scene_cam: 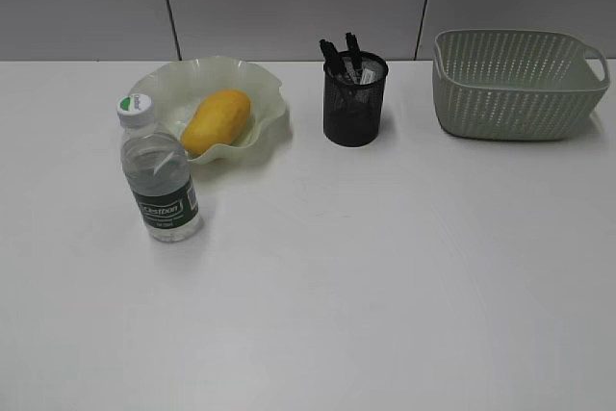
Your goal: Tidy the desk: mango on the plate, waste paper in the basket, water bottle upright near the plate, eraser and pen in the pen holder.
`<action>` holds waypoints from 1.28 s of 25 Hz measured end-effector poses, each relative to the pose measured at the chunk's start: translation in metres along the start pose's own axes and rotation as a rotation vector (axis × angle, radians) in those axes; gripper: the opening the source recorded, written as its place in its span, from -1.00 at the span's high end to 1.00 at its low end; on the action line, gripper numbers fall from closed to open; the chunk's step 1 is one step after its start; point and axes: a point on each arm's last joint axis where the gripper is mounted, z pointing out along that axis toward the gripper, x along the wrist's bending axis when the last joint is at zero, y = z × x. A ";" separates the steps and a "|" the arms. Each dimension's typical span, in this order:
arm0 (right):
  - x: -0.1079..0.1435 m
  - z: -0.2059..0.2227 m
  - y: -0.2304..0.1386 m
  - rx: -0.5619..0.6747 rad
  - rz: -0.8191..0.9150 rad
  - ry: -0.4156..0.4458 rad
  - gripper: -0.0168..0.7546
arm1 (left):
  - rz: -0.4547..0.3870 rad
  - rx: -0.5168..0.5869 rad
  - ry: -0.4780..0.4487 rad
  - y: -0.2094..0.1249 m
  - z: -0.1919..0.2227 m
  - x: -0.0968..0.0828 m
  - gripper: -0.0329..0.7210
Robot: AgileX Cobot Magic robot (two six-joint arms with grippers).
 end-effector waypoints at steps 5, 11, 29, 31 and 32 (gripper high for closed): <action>0.000 0.000 0.000 0.000 0.000 0.000 0.01 | -0.025 0.024 0.002 -0.004 0.002 0.000 -0.15; 0.000 0.000 0.000 0.000 0.000 0.000 0.01 | -0.028 0.024 0.004 -0.004 0.002 0.000 -0.02; 0.002 -0.005 -0.003 -0.046 0.169 -0.321 0.01 | -0.181 0.008 0.357 -0.004 0.001 -0.004 0.05; 0.003 -0.007 -0.004 -0.056 0.169 -0.324 0.01 | -0.181 0.008 0.355 -0.004 0.002 -0.004 0.08; 0.003 -0.006 -0.004 -0.057 0.173 -0.316 0.01 | -0.181 0.008 0.355 -0.004 0.002 -0.004 0.09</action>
